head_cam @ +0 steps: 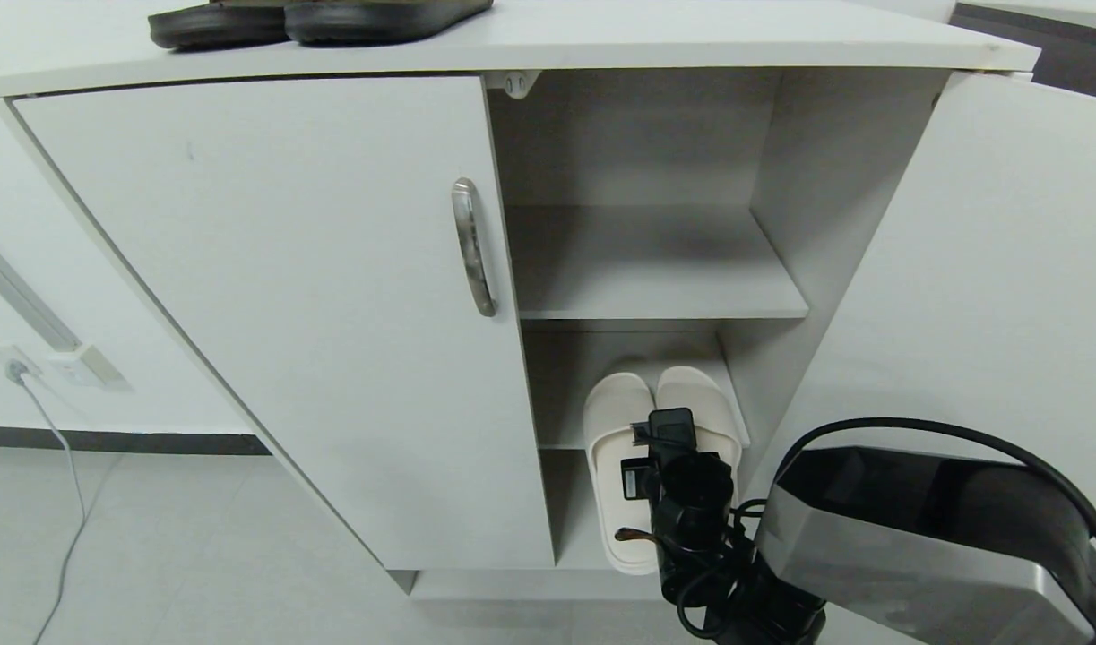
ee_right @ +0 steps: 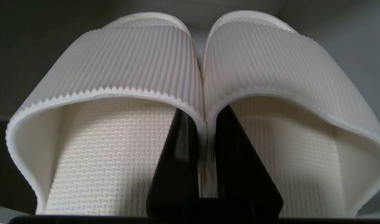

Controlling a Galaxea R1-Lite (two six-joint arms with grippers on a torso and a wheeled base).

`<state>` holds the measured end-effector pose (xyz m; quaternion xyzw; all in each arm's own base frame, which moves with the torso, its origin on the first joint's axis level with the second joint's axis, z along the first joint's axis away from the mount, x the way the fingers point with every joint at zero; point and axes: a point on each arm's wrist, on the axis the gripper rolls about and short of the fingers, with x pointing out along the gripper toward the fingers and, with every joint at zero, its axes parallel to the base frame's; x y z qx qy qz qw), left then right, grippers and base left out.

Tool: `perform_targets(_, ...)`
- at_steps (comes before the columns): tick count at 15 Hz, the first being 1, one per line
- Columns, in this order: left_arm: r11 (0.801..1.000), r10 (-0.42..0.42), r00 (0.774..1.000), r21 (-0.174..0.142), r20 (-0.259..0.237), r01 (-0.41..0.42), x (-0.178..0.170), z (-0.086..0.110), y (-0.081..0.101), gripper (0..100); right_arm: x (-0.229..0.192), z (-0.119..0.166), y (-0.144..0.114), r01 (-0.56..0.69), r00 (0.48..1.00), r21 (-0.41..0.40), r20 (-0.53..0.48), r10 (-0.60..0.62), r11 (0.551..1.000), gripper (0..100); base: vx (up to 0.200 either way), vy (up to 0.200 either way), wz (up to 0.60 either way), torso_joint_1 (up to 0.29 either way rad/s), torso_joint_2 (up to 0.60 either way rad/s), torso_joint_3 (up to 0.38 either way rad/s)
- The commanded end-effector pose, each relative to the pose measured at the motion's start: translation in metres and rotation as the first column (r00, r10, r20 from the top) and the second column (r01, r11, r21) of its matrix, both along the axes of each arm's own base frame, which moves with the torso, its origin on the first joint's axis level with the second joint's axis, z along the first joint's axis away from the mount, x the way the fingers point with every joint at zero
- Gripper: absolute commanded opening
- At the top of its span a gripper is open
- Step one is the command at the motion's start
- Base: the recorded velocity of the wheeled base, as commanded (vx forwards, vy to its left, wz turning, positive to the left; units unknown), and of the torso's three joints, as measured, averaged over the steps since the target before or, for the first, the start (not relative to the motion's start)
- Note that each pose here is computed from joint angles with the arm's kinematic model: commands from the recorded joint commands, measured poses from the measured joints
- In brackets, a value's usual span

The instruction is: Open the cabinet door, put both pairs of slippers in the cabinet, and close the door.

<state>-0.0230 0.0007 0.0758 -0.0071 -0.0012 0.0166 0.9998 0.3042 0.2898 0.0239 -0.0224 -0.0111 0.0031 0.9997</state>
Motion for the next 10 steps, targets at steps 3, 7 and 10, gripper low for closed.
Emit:
perform_targets(3,1.0,0.004,1.0,-0.003,-0.002,-0.004,0.0,0.0,0.0,0,0.024,0.013,0.001,0.025,0.999,0.026,0.02,-0.026,0.999,0,0.0,0.0,0.0,0.0,0.0,0.0)
perform_targets(7,1.0,0.004,1.0,-0.003,-0.001,-0.004,0.0,0.0,0.0,0,0.051,0.026,0.007,0.049,0.999,0.043,-0.018,-0.049,0.998,0,0.0,0.0,0.0,0.0,0.0,0.0)
perform_targets(10,1.0,0.004,1.0,-0.003,-0.002,-0.004,0.0,0.0,0.0,0,0.069,0.041,0.015,0.06,0.998,0.076,-0.032,-0.057,0.995,0,0.0,0.0,0.0,0.0,0.0,0.0)
